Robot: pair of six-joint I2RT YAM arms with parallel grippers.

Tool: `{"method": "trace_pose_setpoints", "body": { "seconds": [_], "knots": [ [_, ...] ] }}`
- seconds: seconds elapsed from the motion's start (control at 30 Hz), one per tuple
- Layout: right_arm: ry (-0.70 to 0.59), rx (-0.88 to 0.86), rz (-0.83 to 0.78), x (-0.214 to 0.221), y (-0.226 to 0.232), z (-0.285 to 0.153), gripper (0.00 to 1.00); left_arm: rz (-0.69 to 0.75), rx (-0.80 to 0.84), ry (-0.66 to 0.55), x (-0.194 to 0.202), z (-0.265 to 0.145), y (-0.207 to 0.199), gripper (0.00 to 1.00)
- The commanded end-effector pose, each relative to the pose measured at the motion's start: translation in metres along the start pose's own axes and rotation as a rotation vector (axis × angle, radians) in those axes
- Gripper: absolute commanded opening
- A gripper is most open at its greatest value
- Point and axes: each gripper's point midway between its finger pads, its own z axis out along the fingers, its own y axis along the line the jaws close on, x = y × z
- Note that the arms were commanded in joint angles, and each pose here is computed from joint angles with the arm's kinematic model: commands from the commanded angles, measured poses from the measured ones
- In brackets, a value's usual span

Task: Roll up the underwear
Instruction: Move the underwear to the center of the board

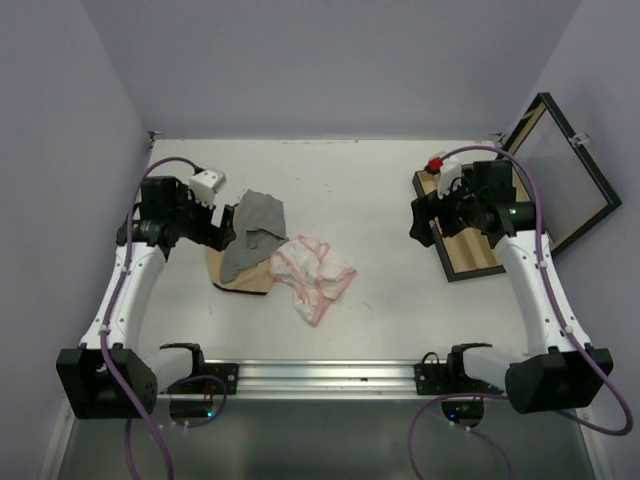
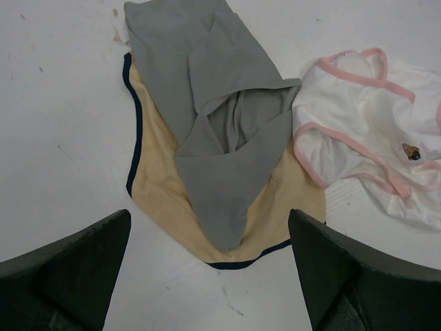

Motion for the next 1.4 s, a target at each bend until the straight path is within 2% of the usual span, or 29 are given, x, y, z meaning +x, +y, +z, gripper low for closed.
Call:
{"method": "trace_pose_setpoints", "body": {
  "seconds": [0.0,0.23,0.4,0.67,0.77,0.8,0.87,0.9,0.97,1.0,1.03,1.1,1.17,1.23,1.3,1.37],
  "knots": [
    [0.048,-0.063,-0.017,0.011,0.015,0.013,0.99,0.013,0.008,0.065,0.014,0.012,0.004,1.00],
    [0.223,-0.158,-0.068,0.036,0.049,0.064,0.99,-0.035,0.000,0.175,0.042,0.047,0.018,1.00],
    [0.302,-0.211,-0.078,0.040,0.070,0.096,0.99,-0.058,0.020,0.251,0.060,0.074,0.010,1.00],
    [0.430,-0.267,-0.072,0.059,0.087,0.141,0.99,-0.081,-0.085,0.349,0.096,0.109,0.022,0.95],
    [0.456,-0.283,-0.083,0.068,0.094,0.150,0.99,-0.078,-0.102,0.390,0.107,0.121,0.026,0.83],
    [0.473,-0.286,-0.083,0.074,0.095,0.154,0.99,-0.081,-0.106,0.416,0.115,0.126,0.027,0.73],
    [0.487,-0.287,-0.089,0.078,0.097,0.159,0.99,-0.076,-0.169,0.431,0.117,0.132,0.040,0.61],
    [0.504,-0.290,-0.087,0.083,0.097,0.163,0.99,-0.077,-0.192,0.457,0.123,0.136,0.046,0.49],
    [0.516,-0.292,-0.082,0.086,0.097,0.167,0.99,-0.068,-0.280,0.457,0.117,0.140,0.064,0.35],
    [0.525,-0.293,-0.080,0.089,0.097,0.170,0.99,-0.063,-0.308,0.476,0.121,0.144,0.071,0.21],
    [0.534,-0.292,-0.080,0.092,0.098,0.172,0.99,-0.050,-0.344,0.452,0.109,0.148,0.082,0.14],
    [0.539,-0.290,-0.079,0.092,0.097,0.175,0.99,-0.047,-0.404,0.460,0.105,0.152,0.101,0.04],
    [0.544,-0.287,-0.072,0.093,0.097,0.180,0.99,-0.066,-0.458,0.423,0.085,0.152,0.126,0.00],
    [0.545,-0.284,-0.060,0.092,0.098,0.185,0.98,-0.099,-0.477,0.406,0.074,0.155,0.148,0.00],
    [0.538,-0.303,-0.044,0.090,0.102,0.188,0.94,-0.138,-0.407,0.390,0.071,0.161,0.154,0.13],
    [0.533,-0.314,-0.028,0.087,0.106,0.192,0.90,-0.155,-0.330,0.350,0.058,0.159,0.156,0.32]
  ]
}}
